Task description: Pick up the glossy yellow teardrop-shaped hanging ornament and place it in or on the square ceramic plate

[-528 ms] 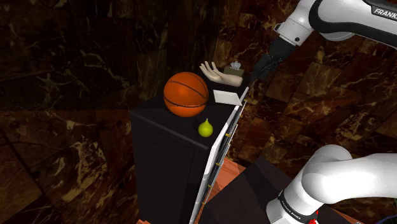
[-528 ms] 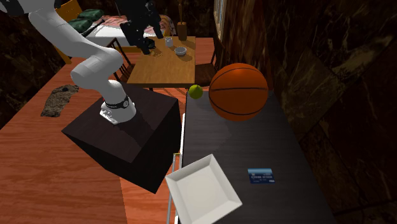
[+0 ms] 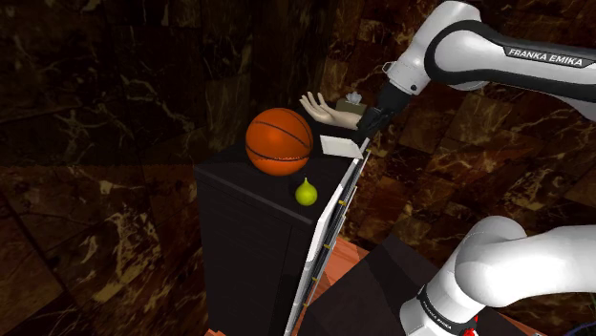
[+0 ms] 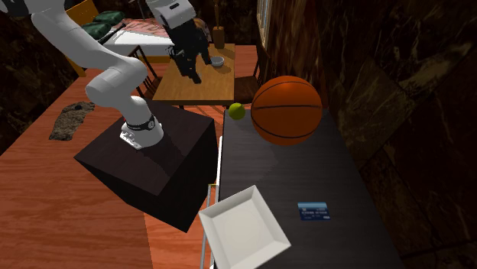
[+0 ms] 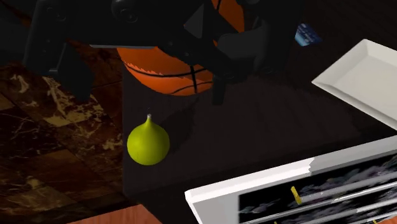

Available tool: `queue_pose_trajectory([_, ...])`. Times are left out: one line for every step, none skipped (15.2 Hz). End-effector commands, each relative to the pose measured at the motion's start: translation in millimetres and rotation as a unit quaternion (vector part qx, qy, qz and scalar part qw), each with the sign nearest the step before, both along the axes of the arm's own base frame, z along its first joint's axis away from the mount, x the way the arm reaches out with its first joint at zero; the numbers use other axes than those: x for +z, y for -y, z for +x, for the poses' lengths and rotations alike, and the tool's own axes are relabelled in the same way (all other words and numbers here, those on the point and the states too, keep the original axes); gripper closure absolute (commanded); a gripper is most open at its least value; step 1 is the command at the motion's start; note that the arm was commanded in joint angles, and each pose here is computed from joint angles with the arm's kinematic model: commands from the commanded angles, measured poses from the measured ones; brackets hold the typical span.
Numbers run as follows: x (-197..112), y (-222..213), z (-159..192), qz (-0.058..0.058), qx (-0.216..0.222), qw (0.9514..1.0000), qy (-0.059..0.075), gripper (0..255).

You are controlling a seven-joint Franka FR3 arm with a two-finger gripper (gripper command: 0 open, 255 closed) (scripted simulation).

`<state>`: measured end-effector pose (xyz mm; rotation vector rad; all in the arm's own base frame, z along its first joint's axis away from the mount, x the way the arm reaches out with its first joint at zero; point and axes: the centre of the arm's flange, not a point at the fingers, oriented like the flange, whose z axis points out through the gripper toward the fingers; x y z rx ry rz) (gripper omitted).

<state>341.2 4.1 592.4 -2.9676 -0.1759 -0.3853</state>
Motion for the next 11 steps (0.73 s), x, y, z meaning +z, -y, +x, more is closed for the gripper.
queue_pose_trajectory([-22.4, -9.4, 8.7, 0.000, 0.013, 0.9999, 0.001, 0])
queue_pose_trajectory([-33.5, -14.4, 13.5, 0.001, 0.020, 0.9998, 0.001, 0])
queue_pose_trajectory([-44.7, -19.5, 18.2, 0.001, 0.026, 0.9997, 0.001, 0])
queue_pose_trajectory([-55.8, -24.6, 22.8, 0.001, 0.033, 0.9995, 0.000, 0])
queue_pose_trajectory([-67.0, -29.8, 27.4, 0.002, 0.039, 0.9992, 0.000, 0])
queue_pose_trajectory([-78.1, -35.1, 31.9, 0.002, 0.046, 0.9989, 0.000, 0])
queue_pose_trajectory([-89.2, -40.4, 36.3, 0.002, 0.052, 0.9986, 0.000, 0])
queue_pose_trajectory([-100.4, -45.8, 40.6, 0.002, 0.059, 0.9983, 0.000, 0])
queue_pose_trajectory([-111.5, -51.2, 44.9, 0.003, 0.065, 0.9979, 0.000, 0])
queue_pose_trajectory([-122.6, -56.7, 49.1, 0.003, 0.072, 0.9974, 0.000, 0])
queue_pose_trajectory([-133.8, -62.3, 53.2, 0.003, 0.078, 0.9969, -0.001, 0])
